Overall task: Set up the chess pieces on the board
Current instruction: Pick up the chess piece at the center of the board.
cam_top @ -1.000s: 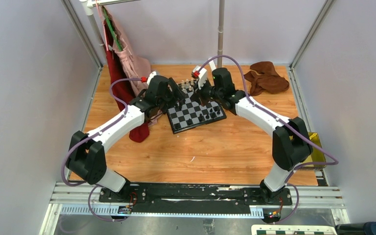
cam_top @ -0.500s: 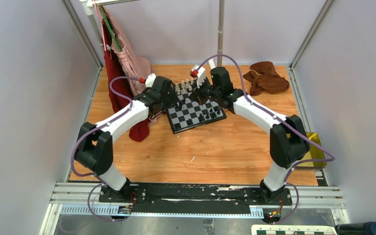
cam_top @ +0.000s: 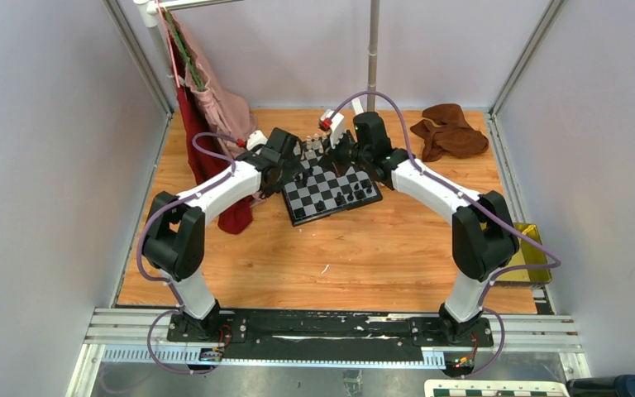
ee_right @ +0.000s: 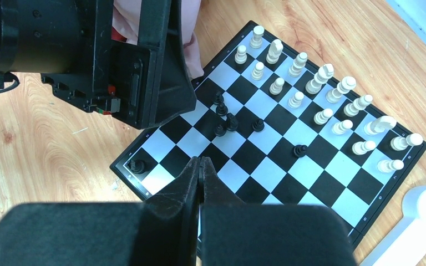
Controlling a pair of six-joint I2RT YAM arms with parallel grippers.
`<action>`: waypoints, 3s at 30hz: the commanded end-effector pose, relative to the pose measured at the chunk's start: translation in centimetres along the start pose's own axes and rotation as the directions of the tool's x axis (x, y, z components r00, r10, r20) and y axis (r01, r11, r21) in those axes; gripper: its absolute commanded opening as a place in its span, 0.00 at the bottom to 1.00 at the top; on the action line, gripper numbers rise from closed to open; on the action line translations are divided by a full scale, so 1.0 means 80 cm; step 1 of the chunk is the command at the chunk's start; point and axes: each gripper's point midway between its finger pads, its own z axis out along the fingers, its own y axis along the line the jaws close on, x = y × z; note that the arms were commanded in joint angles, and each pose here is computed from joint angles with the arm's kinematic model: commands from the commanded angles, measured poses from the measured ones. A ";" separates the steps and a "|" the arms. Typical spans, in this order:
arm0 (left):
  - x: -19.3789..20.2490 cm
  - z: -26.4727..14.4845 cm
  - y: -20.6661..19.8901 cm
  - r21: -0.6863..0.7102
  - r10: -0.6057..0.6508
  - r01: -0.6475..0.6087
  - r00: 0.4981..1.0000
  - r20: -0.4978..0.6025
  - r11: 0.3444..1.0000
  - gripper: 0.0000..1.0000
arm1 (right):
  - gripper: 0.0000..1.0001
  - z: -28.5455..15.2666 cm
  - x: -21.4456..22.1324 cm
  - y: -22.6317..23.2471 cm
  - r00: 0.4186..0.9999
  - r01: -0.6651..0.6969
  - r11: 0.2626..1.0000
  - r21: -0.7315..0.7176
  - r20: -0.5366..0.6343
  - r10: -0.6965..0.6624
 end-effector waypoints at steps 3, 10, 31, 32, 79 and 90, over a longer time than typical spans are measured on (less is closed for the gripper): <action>-0.005 -0.013 0.031 -0.076 -0.134 0.136 0.990 0.036 0.988 0.82 | 0.00 0.007 -0.008 0.005 1.000 0.031 0.999 -0.029 0.005 -0.031; -0.001 -0.021 0.066 -0.134 -0.195 0.207 0.976 0.091 0.969 0.78 | 0.00 0.008 -0.014 0.001 0.999 0.036 0.999 -0.018 0.012 -0.036; 0.020 0.022 0.060 -0.196 -0.371 0.386 0.922 0.111 0.902 0.56 | 0.00 0.014 -0.025 -0.021 0.998 0.044 0.999 0.028 0.037 -0.045; 0.020 0.025 0.060 -0.199 -0.380 0.396 0.918 0.117 0.896 0.54 | 0.00 0.014 -0.024 -0.023 0.998 0.044 0.999 0.030 0.037 -0.045; 0.009 0.074 0.081 -0.253 -0.340 0.406 0.901 0.269 0.878 0.48 | 0.00 0.026 0.001 -0.062 0.997 -0.049 0.999 0.019 0.067 0.047; 0.012 0.082 0.083 -0.303 -0.298 0.366 0.922 0.246 0.880 0.48 | 0.00 0.027 0.008 -0.068 0.995 -0.070 0.997 0.021 0.068 0.068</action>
